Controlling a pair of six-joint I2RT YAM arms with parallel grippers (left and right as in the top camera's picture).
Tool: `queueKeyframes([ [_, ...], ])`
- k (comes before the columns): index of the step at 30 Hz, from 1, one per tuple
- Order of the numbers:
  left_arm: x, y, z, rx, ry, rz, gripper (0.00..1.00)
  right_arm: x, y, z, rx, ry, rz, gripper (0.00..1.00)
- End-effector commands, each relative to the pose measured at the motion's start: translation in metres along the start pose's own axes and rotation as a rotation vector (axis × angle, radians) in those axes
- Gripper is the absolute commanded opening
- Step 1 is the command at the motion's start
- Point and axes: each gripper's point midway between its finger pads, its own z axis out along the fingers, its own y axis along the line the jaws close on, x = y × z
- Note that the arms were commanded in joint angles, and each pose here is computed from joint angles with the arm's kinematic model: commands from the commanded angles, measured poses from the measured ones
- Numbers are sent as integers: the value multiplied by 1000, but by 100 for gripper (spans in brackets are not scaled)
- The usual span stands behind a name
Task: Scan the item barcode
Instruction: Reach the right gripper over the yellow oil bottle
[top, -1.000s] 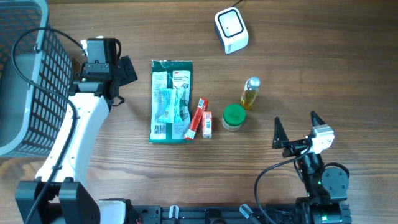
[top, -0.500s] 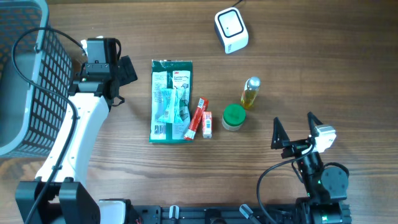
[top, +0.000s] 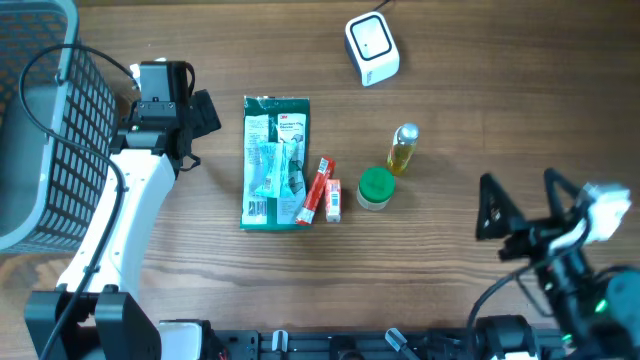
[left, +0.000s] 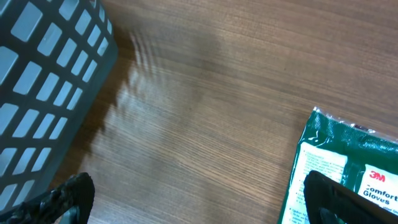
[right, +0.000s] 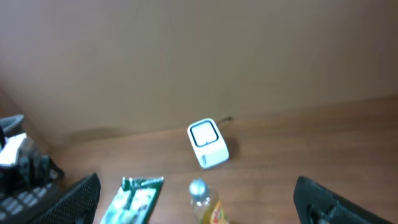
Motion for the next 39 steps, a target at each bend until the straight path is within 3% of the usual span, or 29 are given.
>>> queueKeyframes([
  [1, -6, 3, -2, -13, -14, 1, 100, -17, 0, 24, 59, 178, 35, 100],
  [5, -6, 3, -2, -13, -14, 1, 100, -19, -2, 54, 108, 383, 66, 100],
  [11, -6, 3, -2, -13, -14, 1, 100, -10, 3, 101, 62, 507, 102, 100],
  [13, -6, 3, -2, -13, -14, 1, 100, 8, 3, 115, 47, 585, 139, 77],
  [14, -6, 3, -2, -13, -14, 1, 100, 18, -2, 119, 75, 623, 172, 76],
  [18, -6, 3, -2, -13, -14, 1, 100, 55, -21, 134, 188, 749, 177, 77],
  [23, -6, 3, -2, -13, -14, 1, 100, 93, -16, 155, 192, 867, 174, 88],
  [30, -6, 3, -2, -13, -14, 1, 100, 139, 0, 186, 167, 975, 129, 88],
  [33, -6, 3, -2, -13, -14, 1, 100, 157, -10, 196, 273, 992, 116, 88],
  [39, -6, 3, -2, -13, -14, 1, 100, 183, -10, 202, 305, 1057, 112, 87],
])
